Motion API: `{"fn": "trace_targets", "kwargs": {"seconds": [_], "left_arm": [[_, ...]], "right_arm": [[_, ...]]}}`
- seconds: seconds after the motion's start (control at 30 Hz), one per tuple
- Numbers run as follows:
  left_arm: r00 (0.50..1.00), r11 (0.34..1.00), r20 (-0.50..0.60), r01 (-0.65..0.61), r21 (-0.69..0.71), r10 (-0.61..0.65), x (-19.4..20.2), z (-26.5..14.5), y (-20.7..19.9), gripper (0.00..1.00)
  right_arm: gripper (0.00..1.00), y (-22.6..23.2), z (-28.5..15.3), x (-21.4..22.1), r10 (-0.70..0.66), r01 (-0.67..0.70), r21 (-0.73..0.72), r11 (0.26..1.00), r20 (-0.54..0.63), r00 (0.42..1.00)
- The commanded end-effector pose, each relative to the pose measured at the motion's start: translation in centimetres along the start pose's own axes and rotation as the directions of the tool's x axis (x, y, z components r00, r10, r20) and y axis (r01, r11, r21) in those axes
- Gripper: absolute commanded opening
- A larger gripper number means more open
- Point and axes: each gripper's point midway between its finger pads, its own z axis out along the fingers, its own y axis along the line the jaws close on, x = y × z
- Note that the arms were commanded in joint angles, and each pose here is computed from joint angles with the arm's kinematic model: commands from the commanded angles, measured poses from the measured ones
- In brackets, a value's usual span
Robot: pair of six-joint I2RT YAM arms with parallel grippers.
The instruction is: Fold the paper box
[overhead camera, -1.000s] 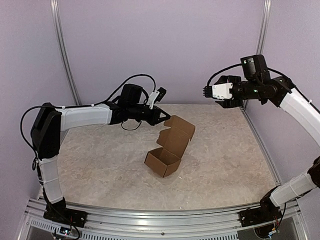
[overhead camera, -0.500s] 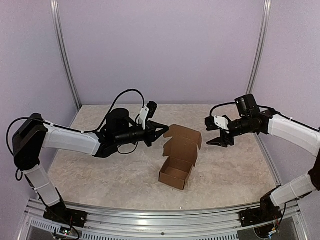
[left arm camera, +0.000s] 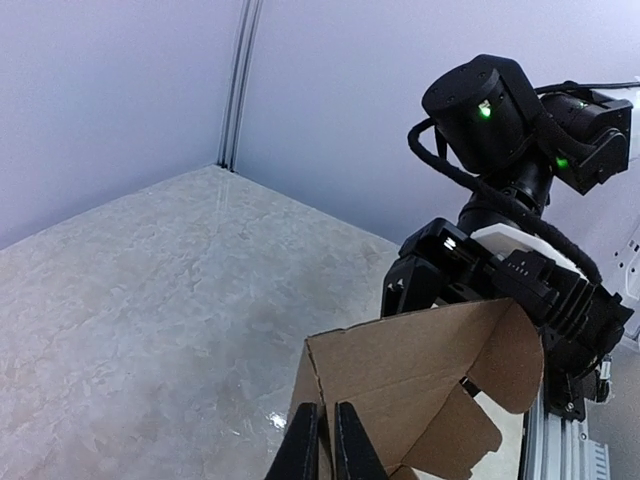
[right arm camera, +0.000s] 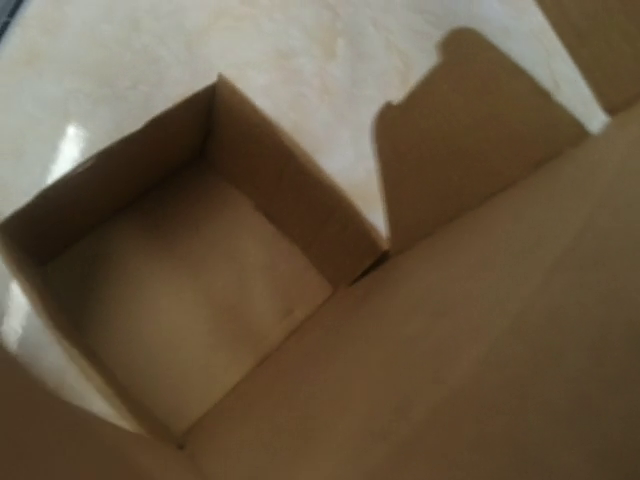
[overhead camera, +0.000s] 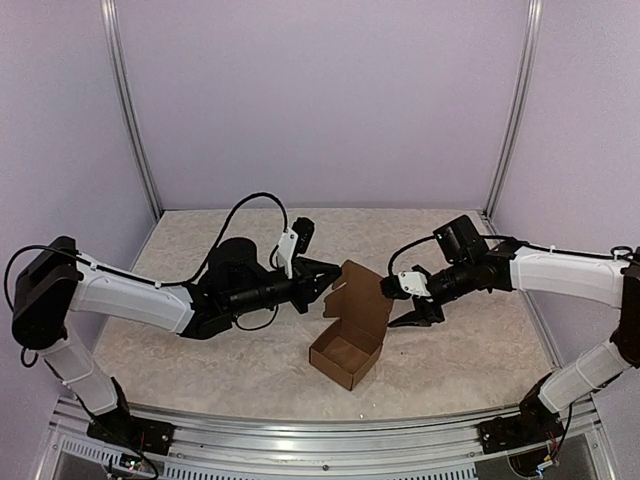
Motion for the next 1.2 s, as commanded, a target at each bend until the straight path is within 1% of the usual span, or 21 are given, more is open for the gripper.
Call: {"fn": "trace_targets", "kwargs": {"seconds": [0.0,0.07,0.17,0.27,0.37,0.43,0.5,0.63,0.7,0.73,0.9,1.13,1.17], "left_arm": [[1.000,1.000,0.009,-0.002,0.015,0.002,-0.7,-1.7,-2.0,0.11],[0.999,1.000,-0.030,-0.020,0.015,0.020,-0.2,-2.7,-2.6,0.22],[0.995,0.997,-0.066,-0.081,-0.014,0.080,0.2,-4.9,-3.3,0.40],[0.990,0.990,-0.090,-0.112,-0.088,0.105,0.3,-7.4,-3.1,0.50],[0.989,0.984,-0.118,-0.107,-0.145,0.090,1.5,-9.2,-2.0,0.55],[0.989,0.984,-0.131,-0.090,-0.152,0.070,2.6,-9.8,-1.2,0.57],[0.985,0.985,-0.161,-0.084,-0.154,0.059,4.1,-9.5,-0.5,0.57],[0.976,0.981,-0.192,-0.134,-0.141,0.105,6.8,-7.9,0.1,0.58],[0.976,0.977,-0.179,-0.155,-0.144,0.128,7.2,-6.9,0.4,0.58],[0.972,0.975,-0.191,-0.166,-0.146,0.137,7.9,-6.5,0.7,0.58],[0.968,0.970,-0.175,-0.203,-0.136,0.178,8.4,-4.9,1.2,0.58],[0.972,0.968,-0.125,-0.215,-0.133,0.199,7.8,-3.3,2.6,0.59],[0.970,0.969,-0.119,-0.225,-0.103,0.213,7.7,-3.1,2.3,0.59]], "right_arm": [[0.55,1.5,0.6,-0.5,-0.031,0.031,-0.014,0.999,-0.001,1.000],[0.55,1.9,0.7,-0.6,-0.040,0.040,-0.022,0.999,-0.005,0.999],[0.55,2.6,0.9,-0.9,-0.053,0.052,-0.034,0.998,-0.012,0.999],[0.56,3.0,1.0,-1.3,-0.073,0.072,-0.035,0.997,-0.013,0.997],[0.56,3.5,1.3,-1.5,-0.101,0.100,-0.046,0.994,-0.025,0.995],[0.56,3.8,1.6,-1.4,-0.119,0.117,-0.050,0.992,-0.039,0.992],[0.56,4.0,1.8,-1.4,-0.131,0.128,-0.052,0.990,-0.047,0.990],[0.56,4.0,2.1,-1.3,-0.113,0.111,-0.046,0.993,-0.054,0.992],[0.55,3.7,2.1,-1.4,-0.098,0.096,-0.027,0.995,-0.050,0.994],[0.55,3.6,2.1,-1.5,-0.092,0.091,-0.023,0.996,-0.045,0.995],[0.54,4.0,2.1,-1.3,-0.089,0.088,-0.021,0.996,-0.046,0.995],[0.54,4.2,2.0,-1.6,-0.102,0.101,-0.034,0.994,-0.042,0.994],[0.54,4.2,2.0,-1.7,-0.105,0.104,-0.033,0.994,-0.042,0.994]]}}
